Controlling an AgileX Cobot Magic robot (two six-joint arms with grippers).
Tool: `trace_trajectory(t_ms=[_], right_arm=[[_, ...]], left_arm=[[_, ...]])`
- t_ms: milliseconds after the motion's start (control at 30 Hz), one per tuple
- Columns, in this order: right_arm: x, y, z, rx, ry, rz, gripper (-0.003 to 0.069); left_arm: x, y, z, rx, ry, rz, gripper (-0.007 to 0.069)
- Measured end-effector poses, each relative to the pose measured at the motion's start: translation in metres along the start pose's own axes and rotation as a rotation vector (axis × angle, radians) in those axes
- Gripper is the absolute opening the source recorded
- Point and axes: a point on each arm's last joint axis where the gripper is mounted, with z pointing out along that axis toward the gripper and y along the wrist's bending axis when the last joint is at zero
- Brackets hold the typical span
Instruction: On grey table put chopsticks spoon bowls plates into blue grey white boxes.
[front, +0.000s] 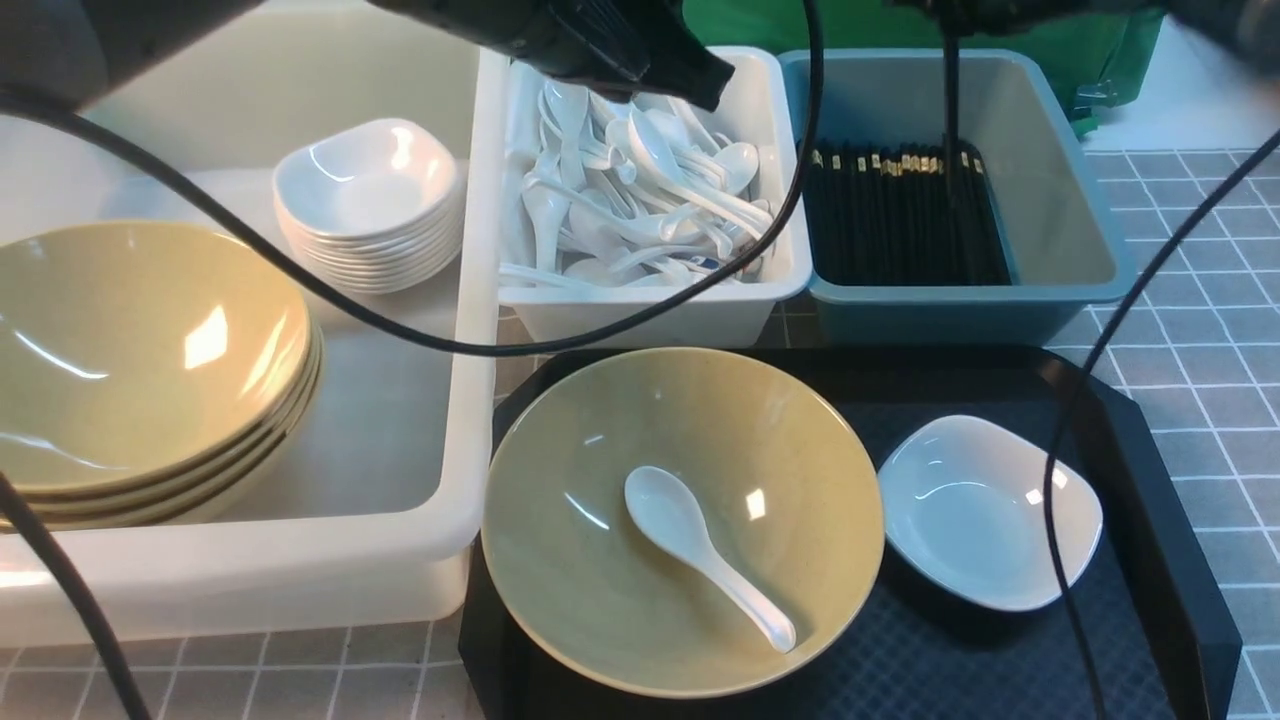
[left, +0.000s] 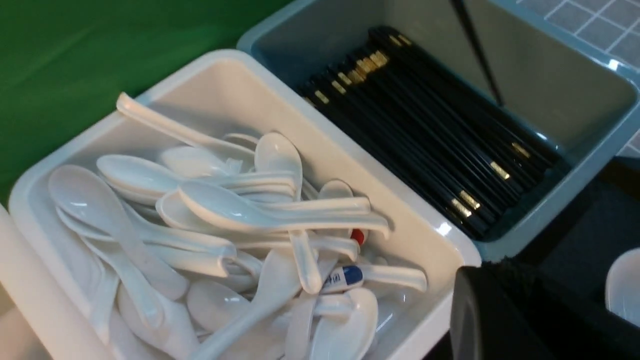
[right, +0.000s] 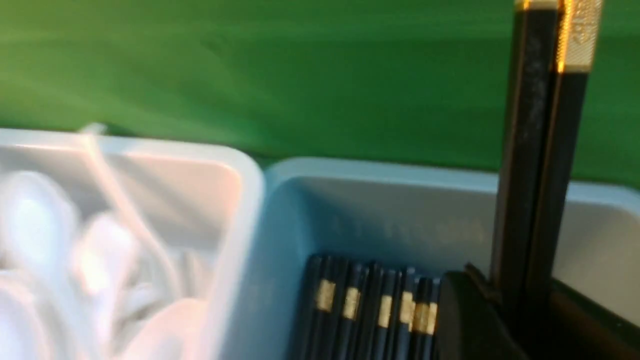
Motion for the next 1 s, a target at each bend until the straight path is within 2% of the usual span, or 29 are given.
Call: trace_trajectory(t_ms=[100, 167, 200, 233, 367, 433, 567, 700, 900, 1000], right_arm=[[0.016, -0.008, 0.018, 0.018, 0.048, 0.012, 0.0183], [0.033, -0.016, 0.03, 0.044, 0.136, 0.017, 0.0256], [0.033, -0.016, 0.03, 0.046, 0.142, 0.018, 0.0264], [0.039, -0.018, 0.03, 0.059, 0.196, 0.016, 0.0332], [0.032, -0.017, 0.013, 0.066, 0.306, -0.019, 0.0457], [0.021, -0.013, -0.005, 0.017, 0.356, -0.095, 0.0501], [-0.006, 0.006, -0.059, -0.128, 0.441, -0.272, 0.0521], [-0.016, 0.024, -0.1, -0.216, 0.47, -0.38, 0.0524], [0.0, 0.056, -0.144, -0.307, 0.507, -0.509, 0.0524], [0.026, 0.079, -0.159, -0.379, 0.57, -0.612, 0.0524]], left_arm=[[0.002, -0.001, 0.0, 0.01, 0.025, 0.006, -0.0011], [0.006, -0.002, 0.0, 0.024, 0.061, 0.008, -0.0011], [0.006, -0.002, 0.0, 0.027, 0.067, 0.008, -0.0011], [0.009, -0.003, 0.0, 0.038, 0.096, 0.008, -0.0011], [0.013, -0.006, -0.005, 0.062, 0.15, 0.007, -0.0011], [0.016, -0.008, -0.012, 0.071, 0.161, 0.004, -0.0011], [0.03, -0.016, -0.044, 0.072, 0.161, 0.004, -0.0011], [0.053, -0.025, -0.079, 0.066, 0.144, 0.004, -0.0011], [0.105, -0.04, -0.11, 0.073, 0.185, -0.022, -0.0011], [0.128, -0.046, -0.119, 0.07, 0.19, -0.058, -0.0011]])
